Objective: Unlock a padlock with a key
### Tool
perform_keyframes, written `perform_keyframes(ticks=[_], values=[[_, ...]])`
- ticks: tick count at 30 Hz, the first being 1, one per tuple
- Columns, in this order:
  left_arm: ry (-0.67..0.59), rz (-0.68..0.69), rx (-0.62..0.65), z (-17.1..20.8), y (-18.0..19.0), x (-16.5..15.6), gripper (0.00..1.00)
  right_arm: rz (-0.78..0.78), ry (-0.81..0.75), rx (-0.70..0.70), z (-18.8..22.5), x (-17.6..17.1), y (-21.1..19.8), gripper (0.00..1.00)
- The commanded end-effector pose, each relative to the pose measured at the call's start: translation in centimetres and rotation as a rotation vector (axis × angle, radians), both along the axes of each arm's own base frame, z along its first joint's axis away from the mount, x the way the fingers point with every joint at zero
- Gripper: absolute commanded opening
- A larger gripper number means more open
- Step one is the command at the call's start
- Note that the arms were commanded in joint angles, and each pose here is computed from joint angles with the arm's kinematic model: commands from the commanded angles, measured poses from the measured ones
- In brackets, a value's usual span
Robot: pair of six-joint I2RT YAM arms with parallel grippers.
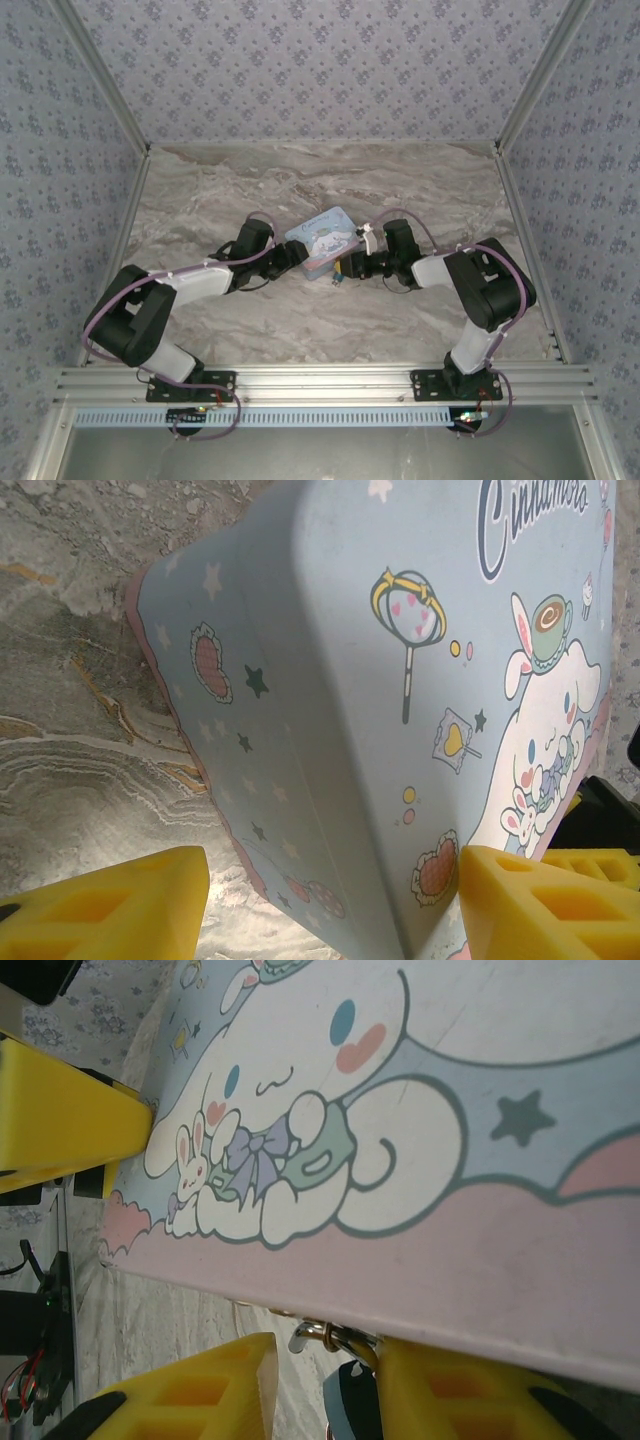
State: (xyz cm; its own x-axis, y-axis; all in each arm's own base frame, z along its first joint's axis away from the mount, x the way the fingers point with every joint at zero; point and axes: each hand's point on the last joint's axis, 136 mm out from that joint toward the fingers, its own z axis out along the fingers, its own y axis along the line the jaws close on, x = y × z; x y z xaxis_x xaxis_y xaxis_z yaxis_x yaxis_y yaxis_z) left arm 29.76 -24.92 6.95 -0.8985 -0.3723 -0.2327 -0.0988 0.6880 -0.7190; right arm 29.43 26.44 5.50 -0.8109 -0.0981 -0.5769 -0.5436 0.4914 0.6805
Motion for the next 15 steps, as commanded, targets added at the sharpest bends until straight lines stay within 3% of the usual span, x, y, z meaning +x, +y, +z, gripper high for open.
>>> perform_keyframes(ticks=[1,15], values=[[0.098,0.010,0.118,-3.37,2.13,-2.20,0.65,0.029,0.026,0.005,-0.88,-0.84,0.08,0.33],[0.097,0.011,0.116,-3.24,2.07,-2.10,0.65,0.012,0.035,-0.007,-1.49,-0.78,-0.10,0.27]])
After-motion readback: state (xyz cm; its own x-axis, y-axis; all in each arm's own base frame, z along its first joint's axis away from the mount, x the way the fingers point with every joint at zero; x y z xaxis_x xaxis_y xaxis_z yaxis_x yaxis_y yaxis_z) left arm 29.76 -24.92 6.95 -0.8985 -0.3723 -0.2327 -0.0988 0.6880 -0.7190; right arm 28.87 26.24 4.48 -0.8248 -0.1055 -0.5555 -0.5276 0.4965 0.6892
